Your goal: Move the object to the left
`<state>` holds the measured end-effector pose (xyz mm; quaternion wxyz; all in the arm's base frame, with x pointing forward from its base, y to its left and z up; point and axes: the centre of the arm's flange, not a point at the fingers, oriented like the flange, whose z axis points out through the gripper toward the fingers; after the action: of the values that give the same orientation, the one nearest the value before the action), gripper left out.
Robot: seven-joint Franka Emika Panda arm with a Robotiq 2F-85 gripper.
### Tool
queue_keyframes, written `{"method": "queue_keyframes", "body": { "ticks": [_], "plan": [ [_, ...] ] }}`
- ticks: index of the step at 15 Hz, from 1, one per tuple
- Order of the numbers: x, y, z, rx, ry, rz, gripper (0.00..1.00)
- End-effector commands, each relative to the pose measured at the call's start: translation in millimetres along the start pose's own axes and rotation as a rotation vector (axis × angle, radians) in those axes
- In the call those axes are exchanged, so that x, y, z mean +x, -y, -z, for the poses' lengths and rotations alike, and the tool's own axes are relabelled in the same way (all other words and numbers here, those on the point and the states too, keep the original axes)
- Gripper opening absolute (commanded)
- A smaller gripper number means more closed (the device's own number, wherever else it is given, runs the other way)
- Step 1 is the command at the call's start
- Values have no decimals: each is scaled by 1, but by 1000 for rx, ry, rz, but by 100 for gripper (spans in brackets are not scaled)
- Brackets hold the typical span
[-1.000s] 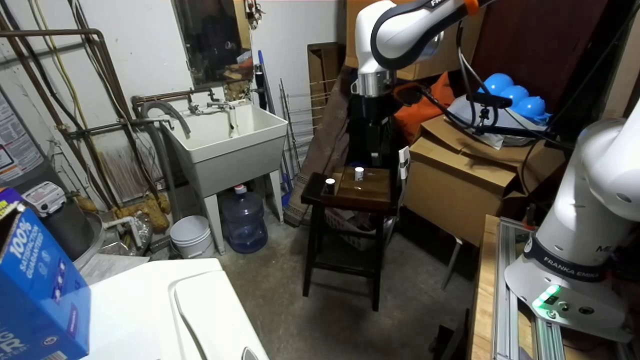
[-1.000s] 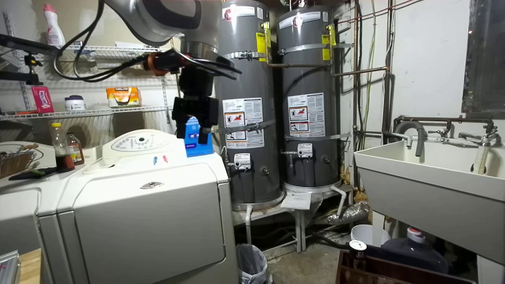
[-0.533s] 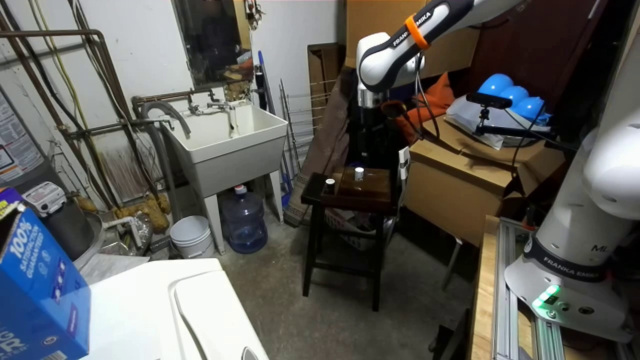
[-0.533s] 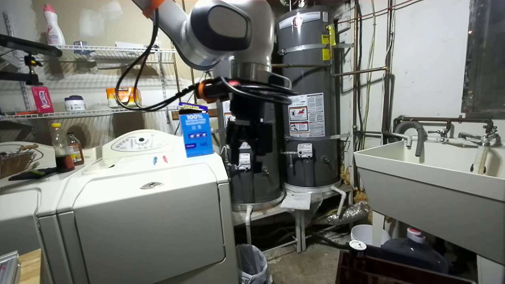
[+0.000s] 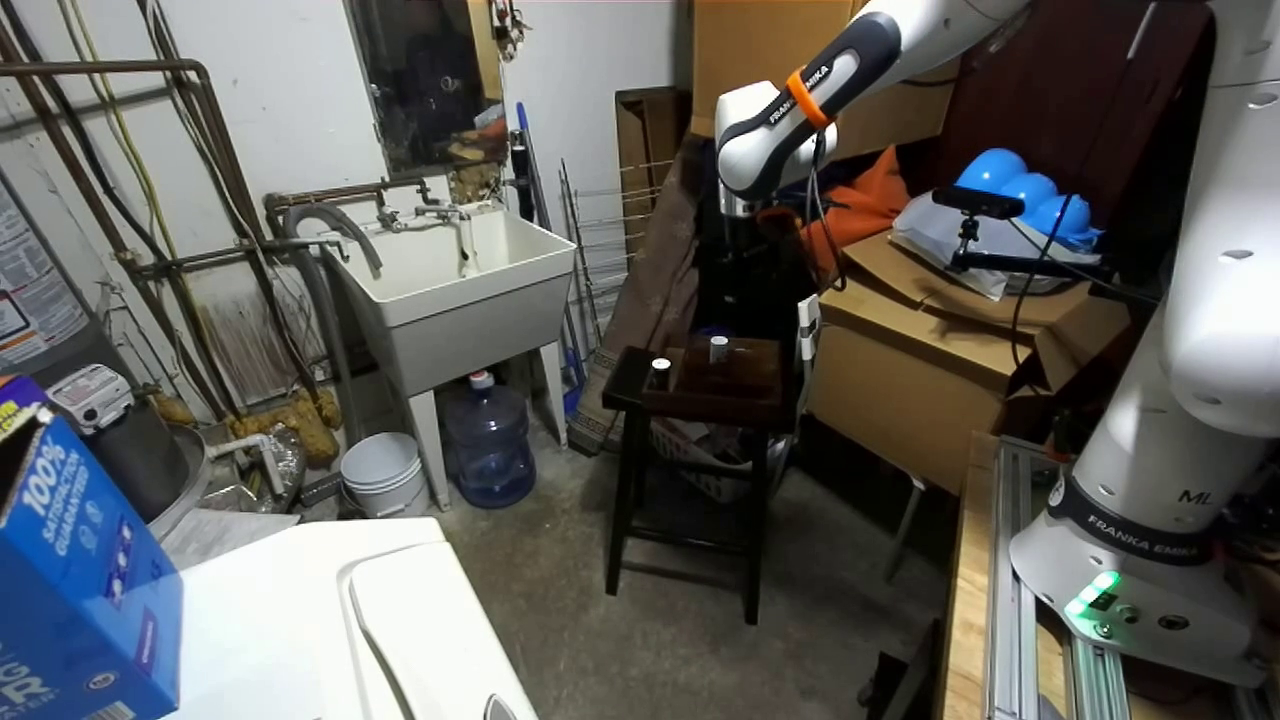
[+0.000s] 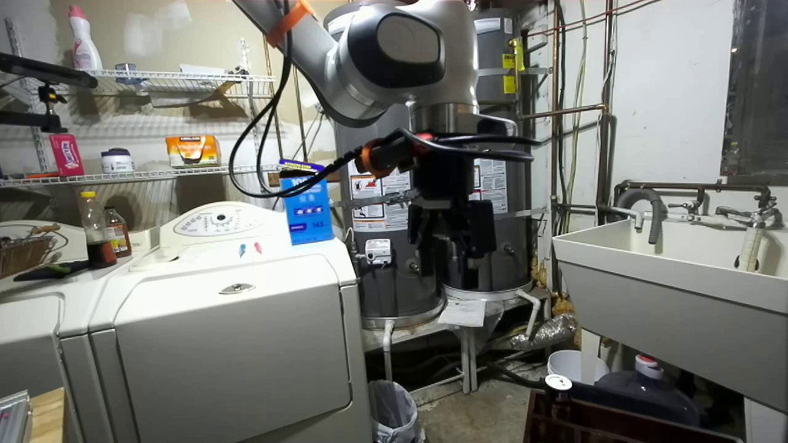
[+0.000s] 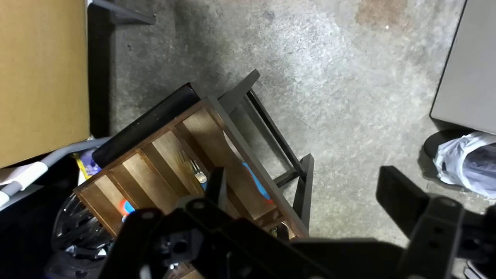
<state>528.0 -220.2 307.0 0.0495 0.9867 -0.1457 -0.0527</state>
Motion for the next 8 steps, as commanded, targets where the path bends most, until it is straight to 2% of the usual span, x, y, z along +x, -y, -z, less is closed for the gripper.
{"method": "queue_keyframes", "body": {
  "ticks": [1, 2, 3, 5, 8],
  "plan": [
    [0, 2, 1, 0, -1, 3, 100],
    [0, 5, -2, -12, -51, -14, 100],
    [8, 1, -3, 8, -104, -44, 100],
    [31, -15, -8, 53, -156, -100, 100],
    [60, -54, -29, 80, -150, -244, 100]
  ]
}}
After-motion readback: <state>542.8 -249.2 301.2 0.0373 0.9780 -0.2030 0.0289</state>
